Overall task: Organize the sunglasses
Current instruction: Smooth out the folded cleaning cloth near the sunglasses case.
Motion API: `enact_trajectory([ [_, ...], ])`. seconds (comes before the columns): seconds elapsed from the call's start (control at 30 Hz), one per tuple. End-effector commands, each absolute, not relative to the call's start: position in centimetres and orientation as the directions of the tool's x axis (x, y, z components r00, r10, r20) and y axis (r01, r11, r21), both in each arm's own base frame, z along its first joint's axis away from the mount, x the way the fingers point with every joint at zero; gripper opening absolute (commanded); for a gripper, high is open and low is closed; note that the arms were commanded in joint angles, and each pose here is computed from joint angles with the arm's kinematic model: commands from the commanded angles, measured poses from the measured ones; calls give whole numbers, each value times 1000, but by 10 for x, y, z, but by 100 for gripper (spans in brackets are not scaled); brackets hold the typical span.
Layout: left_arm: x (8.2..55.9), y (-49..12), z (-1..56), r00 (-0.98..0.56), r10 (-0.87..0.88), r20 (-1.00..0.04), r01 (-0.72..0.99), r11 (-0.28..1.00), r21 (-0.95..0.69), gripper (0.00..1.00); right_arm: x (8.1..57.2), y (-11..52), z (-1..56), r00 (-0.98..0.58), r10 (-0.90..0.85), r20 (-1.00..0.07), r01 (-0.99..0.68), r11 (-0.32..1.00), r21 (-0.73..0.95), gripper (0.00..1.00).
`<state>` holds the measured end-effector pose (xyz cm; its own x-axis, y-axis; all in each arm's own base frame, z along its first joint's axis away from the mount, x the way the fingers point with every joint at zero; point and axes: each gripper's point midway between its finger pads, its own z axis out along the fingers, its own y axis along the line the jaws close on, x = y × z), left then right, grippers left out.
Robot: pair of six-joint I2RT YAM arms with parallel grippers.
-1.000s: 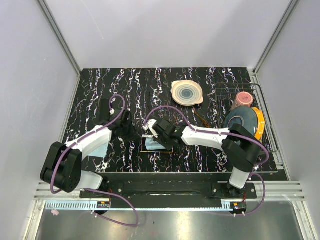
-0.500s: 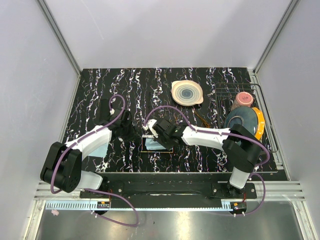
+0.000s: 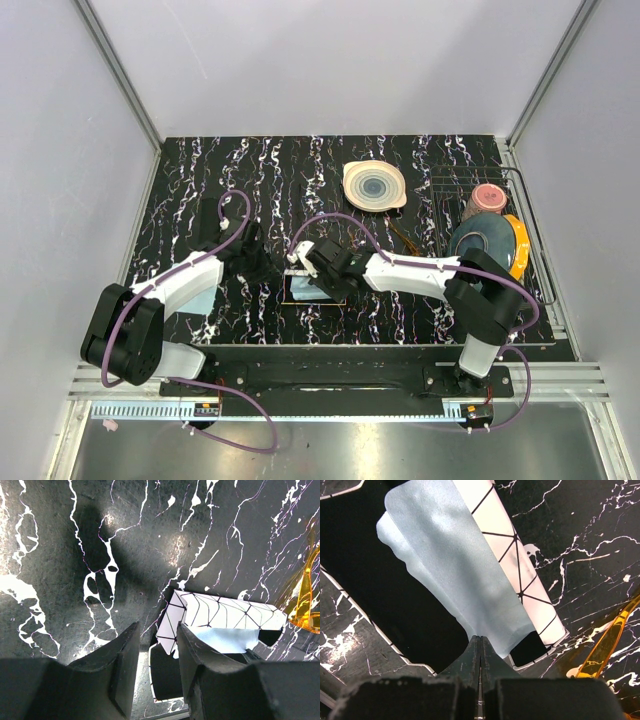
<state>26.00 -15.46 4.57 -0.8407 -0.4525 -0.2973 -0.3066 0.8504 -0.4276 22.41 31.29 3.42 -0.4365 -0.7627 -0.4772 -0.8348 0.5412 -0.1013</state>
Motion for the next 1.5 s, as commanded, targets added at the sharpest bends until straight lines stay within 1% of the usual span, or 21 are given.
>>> enact_trajectory([
  [0.0,266,-159,50,-833,-462,-304,-296,836,-462,40,220,315,50,-410,-757,-509,-847,523,-96,0],
  [0.3,266,-159,50,-832,-464,-304,-297,836,-462,40,224,311,50,-410,-759,-506,-834,536,-128,0],
  [0.87,266,-160,50,-833,-464,-301,-295,833,-467,40,221,308,53,-399,-755,-520,-839,530,-126,0],
  [1.13,268,-161,51,-834,-461,-304,-291,834,-469,39,229,311,54,-407,-742,-533,-818,556,-150,0],
  [1.17,268,-161,52,-833,-461,-305,-289,833,-472,39,232,312,58,-413,-731,-543,-810,568,-149,1],
  [1.23,270,-162,55,-832,-456,-314,-279,835,-474,39,234,316,69,-416,-703,-577,-797,587,-141,8],
  [1.37,275,-164,61,-832,-446,-329,-260,838,-479,39,237,327,93,-440,-619,-651,-767,635,-86,9],
  [1.47,279,-166,66,-832,-440,-337,-245,838,-488,39,230,341,92,-484,-586,-650,-770,638,-1,9],
])
